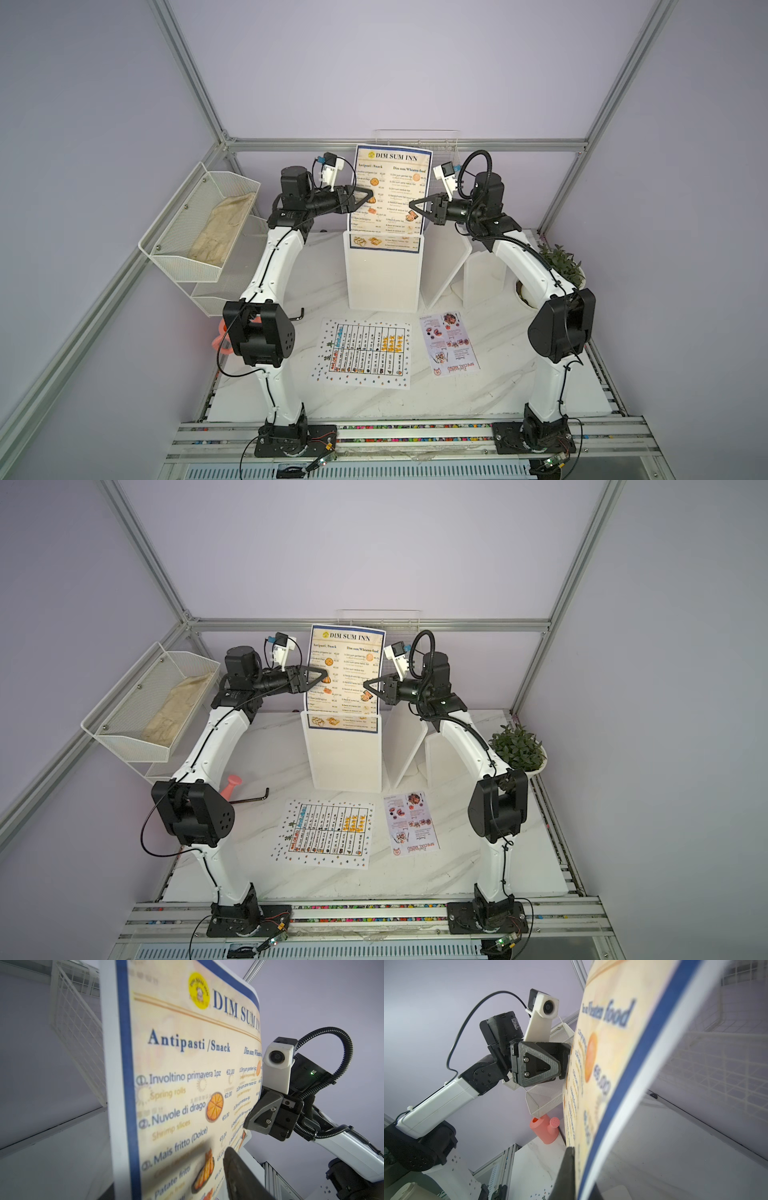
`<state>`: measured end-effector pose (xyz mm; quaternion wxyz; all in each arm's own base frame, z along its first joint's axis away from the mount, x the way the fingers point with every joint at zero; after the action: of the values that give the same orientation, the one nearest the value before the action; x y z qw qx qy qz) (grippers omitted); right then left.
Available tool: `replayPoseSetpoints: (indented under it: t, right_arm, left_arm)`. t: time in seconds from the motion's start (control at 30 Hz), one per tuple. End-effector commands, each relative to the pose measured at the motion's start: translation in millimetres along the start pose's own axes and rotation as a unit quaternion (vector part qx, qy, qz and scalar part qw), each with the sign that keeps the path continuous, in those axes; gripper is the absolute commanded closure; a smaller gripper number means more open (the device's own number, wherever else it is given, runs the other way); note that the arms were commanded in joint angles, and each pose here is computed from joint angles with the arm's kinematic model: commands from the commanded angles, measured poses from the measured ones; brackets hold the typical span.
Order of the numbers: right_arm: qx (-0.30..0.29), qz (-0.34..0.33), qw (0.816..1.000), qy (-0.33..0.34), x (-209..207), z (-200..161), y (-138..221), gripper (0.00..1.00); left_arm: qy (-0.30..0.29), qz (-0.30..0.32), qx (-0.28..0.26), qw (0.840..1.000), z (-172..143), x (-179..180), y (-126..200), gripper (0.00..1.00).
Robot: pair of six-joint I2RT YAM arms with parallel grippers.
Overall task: Insert the menus into the narrow rack
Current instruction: Insert the menu into the narrow rack.
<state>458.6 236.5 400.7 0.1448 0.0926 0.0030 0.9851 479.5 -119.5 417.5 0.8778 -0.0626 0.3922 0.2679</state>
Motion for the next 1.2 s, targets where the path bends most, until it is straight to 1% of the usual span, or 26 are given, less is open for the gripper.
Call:
replayPoseSetpoints:
  t: [0.0,0.1,0.23,0.3,0.43,0.57,0.73,0.93,1.07,1.17]
  right_arm:
    - [0.011,0.011,1.000,-0.004,-4.0,-7.3,-1.8,0.93]
    - [0.013,0.013,1.000,-0.008,-5.0,-10.4,-2.5,0.93]
    - [0.013,0.011,1.000,-0.010,-5.7,-12.0,-2.3,0.89]
    - [0.008,0.011,1.000,-0.009,-4.9,-8.6,-2.3,0.86]
    - [-0.004,0.011,1.000,-0.002,-2.9,3.2,-1.7,0.75]
    - [-0.015,0.000,1.000,0.005,-2.8,14.0,-0.6,0.68]
    - [-0.025,-0.012,1.000,0.011,-4.6,25.8,-0.6,0.64]
    - [-0.027,-0.019,0.999,0.011,-10.0,32.3,-3.8,0.65]
    - [-0.027,-0.017,0.999,0.007,-10.6,31.0,-4.2,0.73]
    - [-0.026,-0.013,1.000,0.006,-9.0,28.9,-3.9,0.82]
  left_arm:
    - [-0.045,-0.009,-0.024,0.999,10.4,-29.7,18.2,0.44]
    - [-0.046,-0.009,-0.025,0.999,9.8,-30.4,19.7,0.46]
    - [-0.046,-0.008,-0.026,0.999,8.8,-30.4,21.2,0.51]
    - [-0.045,-0.008,-0.025,0.999,8.0,-29.6,21.0,0.55]
    - [-0.042,-0.007,-0.023,0.999,6.4,-27.3,20.3,0.61]
    - [-0.039,-0.005,-0.022,0.999,4.6,-25.2,20.2,0.63]
    - [-0.038,-0.004,-0.021,0.999,3.2,-24.0,20.3,0.64]
    - [-0.038,-0.004,-0.021,0.999,2.2,-24.9,21.1,0.64]
    - [-0.040,-0.005,-0.022,0.999,3.2,-26.6,20.9,0.62]
    - [-0.044,-0.006,-0.025,0.999,6.2,-29.5,21.8,0.57]
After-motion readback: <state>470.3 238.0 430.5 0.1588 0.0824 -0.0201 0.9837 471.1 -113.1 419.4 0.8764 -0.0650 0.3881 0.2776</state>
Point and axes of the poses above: each gripper's point midway between its finger pads, its own y axis back along the fingers, its own x axis along the line the jaws close on, z = x × y, the point moved 6 cm from there along y, back along the fingers, and after that the axes turned 15 degrees about y, right-handed, at the moved point
